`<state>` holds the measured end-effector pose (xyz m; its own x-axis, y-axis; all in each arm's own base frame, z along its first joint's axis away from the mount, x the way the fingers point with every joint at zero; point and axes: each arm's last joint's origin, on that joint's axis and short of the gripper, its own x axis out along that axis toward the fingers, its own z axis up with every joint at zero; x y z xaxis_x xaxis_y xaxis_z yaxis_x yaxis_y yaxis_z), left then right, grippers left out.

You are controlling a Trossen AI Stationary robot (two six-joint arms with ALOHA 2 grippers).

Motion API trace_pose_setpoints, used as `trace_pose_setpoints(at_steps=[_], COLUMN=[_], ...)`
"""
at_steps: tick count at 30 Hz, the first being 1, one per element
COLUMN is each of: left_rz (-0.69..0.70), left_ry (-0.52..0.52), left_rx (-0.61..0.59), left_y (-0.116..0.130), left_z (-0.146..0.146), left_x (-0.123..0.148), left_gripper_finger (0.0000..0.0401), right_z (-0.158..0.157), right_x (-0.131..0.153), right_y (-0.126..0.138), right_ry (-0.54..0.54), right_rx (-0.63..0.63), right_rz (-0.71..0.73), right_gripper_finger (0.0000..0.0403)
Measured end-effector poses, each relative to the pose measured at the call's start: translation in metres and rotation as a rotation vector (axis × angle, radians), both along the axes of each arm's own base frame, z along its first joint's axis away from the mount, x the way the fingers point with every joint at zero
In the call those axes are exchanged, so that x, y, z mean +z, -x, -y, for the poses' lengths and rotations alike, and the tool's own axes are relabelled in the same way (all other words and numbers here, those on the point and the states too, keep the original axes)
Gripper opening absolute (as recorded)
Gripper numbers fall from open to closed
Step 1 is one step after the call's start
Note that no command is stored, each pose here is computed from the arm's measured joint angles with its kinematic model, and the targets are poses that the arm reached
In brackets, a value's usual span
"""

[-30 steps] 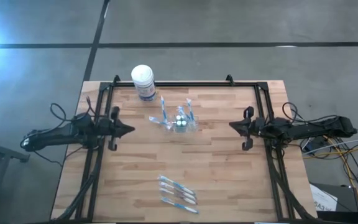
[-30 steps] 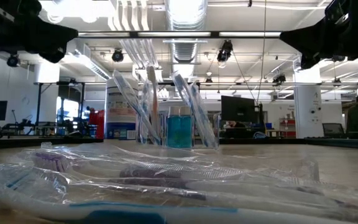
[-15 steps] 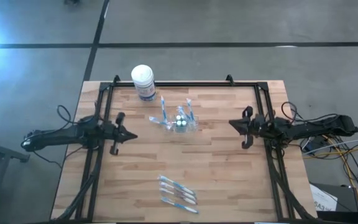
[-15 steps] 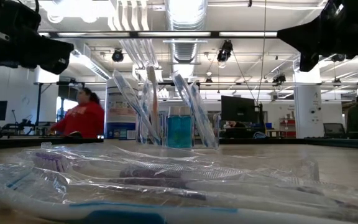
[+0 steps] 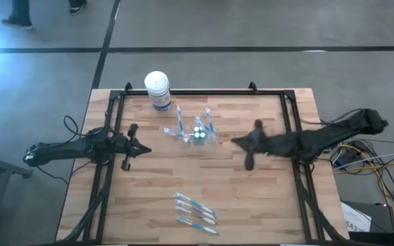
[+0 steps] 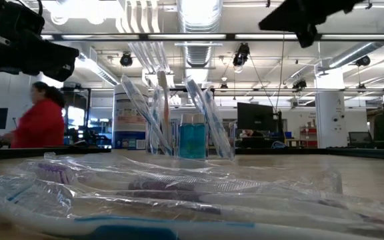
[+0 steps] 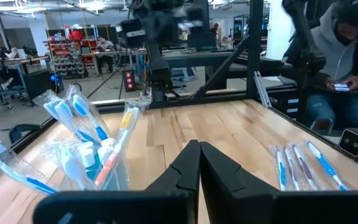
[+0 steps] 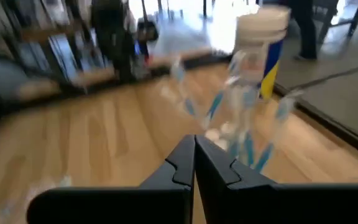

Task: Pick & Place toothbrushing station
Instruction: Put the blue toothbrush in the transparent organizer

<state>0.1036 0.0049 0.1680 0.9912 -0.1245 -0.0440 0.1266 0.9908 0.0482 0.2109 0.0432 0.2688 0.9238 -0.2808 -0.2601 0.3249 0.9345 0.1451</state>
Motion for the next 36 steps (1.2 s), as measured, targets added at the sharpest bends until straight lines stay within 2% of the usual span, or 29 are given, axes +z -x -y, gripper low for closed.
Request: trace_pose_setpoints(at_steps=[4, 12, 15, 20, 23, 30, 36], left_rz=[0.000, -0.007, -0.010, -0.012, -0.012, -0.014, -0.018], left_ry=[0.001, 0.049, 0.072, 0.088, 0.088, 0.100, 0.113], left_rx=[0.000, -0.004, -0.005, -0.006, -0.006, -0.005, -0.009], left_y=[0.000, 0.000, 0.000, 0.000, 0.000, 0.000, 0.000], left_z=[0.000, 0.000, 0.000, 0.000, 0.000, 0.000, 0.000], left_x=[0.000, 0.000, 0.000, 0.000, 0.000, 0.000, 0.000], left_gripper_finger=[0.0016, 0.0016, 0.0016, 0.0016, 0.0016, 0.0016, 0.0016], right_z=[-0.035, -0.091, -0.105, -0.123, -0.132, -0.139, -0.140], right_x=[0.002, -0.005, -0.015, -0.032, -0.046, -0.062, -0.067], right_y=[-0.042, -0.111, -0.131, -0.163, -0.179, -0.203, -0.209], right_ry=[0.067, 0.038, -0.049, -0.238, -0.313, -0.306, -0.340], right_rx=[0.008, 0.031, 0.033, 0.185, 0.235, 0.211, 0.210], right_rz=[-0.137, -0.309, -0.391, -0.518, -0.566, -0.605, -0.623], right_gripper_finger=[0.0008, 0.0008, 0.0008, 0.0008, 0.0008, 0.0014, 0.0073])
